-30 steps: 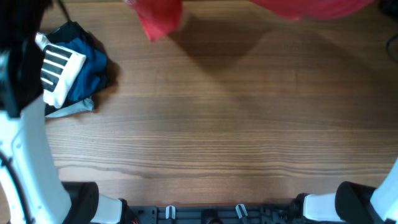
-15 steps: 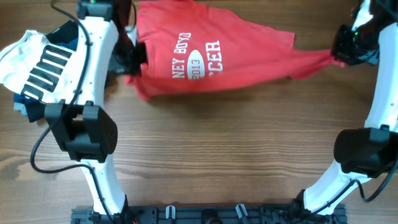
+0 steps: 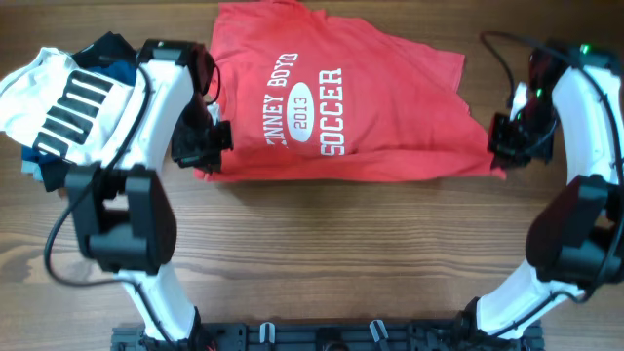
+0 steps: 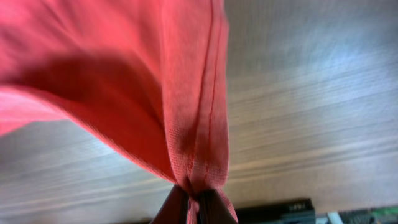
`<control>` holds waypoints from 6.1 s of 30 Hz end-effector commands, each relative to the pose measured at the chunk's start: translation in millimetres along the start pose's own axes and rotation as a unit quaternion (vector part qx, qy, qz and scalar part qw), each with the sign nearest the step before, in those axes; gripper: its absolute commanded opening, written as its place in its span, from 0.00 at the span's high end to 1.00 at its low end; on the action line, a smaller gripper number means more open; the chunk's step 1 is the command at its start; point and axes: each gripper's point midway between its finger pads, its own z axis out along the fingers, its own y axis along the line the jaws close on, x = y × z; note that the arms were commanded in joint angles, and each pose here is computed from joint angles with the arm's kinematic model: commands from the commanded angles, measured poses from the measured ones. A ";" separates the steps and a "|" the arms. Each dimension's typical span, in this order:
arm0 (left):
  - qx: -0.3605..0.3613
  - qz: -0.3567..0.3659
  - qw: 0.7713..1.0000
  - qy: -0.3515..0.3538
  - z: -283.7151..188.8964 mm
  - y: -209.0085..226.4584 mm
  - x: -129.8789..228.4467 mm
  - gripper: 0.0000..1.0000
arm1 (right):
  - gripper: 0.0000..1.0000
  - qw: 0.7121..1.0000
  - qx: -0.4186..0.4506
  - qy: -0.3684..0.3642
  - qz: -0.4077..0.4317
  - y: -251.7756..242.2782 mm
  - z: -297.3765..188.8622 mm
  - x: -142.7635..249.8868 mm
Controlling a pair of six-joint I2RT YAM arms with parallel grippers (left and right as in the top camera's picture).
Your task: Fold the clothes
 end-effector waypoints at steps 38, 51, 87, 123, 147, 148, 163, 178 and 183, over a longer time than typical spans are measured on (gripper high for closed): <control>0.058 -0.140 0.934 -0.323 -57.4 43.7 15.6 0.96 | 0.96 0.977 -0.060 -0.198 0.052 -19.4 -24.4 24.8; 0.027 -0.151 0.921 -0.357 -39.5 48.0 -59.7 0.96 | 0.95 0.973 -0.081 -0.217 0.006 11.3 -1.2 -29.6; -0.004 -0.155 0.924 -0.349 -14.4 54.9 -88.7 0.49 | 0.44 0.976 -0.051 -0.210 -0.007 18.3 39.2 -67.3; -0.003 -0.151 0.963 -0.222 88.7 55.4 -51.0 0.59 | 0.96 0.984 -0.071 -0.161 0.009 18.8 109.4 -31.1; -0.085 -0.175 0.964 -0.182 83.0 84.7 -10.1 0.96 | 0.96 0.973 0.074 -0.125 0.180 -55.5 114.4 -5.5; -0.085 -0.175 0.964 -0.180 83.3 84.9 -9.1 0.96 | 0.96 0.972 0.074 -0.123 0.184 -58.2 114.6 -4.6; -0.060 -0.174 0.959 -0.217 49.7 80.8 8.7 0.59 | 0.96 0.972 0.075 -0.117 0.187 -63.0 115.0 -2.0; 0.040 -0.109 0.983 -0.140 64.4 15.6 40.4 0.64 | 0.96 0.973 0.069 -0.117 0.187 -61.2 115.3 -2.2; 0.025 -0.156 0.979 -0.128 82.1 20.9 48.3 0.60 | 0.96 0.973 0.069 -0.116 0.187 -61.2 115.3 -2.1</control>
